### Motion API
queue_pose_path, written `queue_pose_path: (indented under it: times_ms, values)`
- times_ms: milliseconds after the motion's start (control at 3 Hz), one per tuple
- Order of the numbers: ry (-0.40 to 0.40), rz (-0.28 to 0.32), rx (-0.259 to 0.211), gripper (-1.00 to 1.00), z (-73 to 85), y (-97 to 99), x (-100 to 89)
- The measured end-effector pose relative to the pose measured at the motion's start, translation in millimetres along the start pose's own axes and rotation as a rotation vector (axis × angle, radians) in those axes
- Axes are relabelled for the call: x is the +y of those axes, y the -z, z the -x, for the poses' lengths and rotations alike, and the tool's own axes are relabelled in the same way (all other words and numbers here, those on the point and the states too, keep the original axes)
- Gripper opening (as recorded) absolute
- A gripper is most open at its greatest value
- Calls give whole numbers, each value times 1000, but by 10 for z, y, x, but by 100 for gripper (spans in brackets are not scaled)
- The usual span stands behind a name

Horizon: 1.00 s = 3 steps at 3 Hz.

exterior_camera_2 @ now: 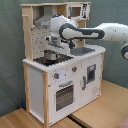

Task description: Play with the kitchen

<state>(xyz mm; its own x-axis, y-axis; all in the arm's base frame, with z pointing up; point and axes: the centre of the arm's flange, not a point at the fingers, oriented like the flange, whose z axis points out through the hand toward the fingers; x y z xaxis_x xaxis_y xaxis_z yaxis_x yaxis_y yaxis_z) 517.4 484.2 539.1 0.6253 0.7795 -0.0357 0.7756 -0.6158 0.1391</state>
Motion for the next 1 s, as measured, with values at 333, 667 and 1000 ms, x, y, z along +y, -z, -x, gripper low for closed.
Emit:
queue_pose_path:
  times_ms: [333, 667, 1000]
  values:
    - [0, 21, 31, -100, -176, -115, -25]
    - [6, 26, 65, -100, -259, -104, -30]
    - [6, 26, 65, 100, -260, -104, -32]
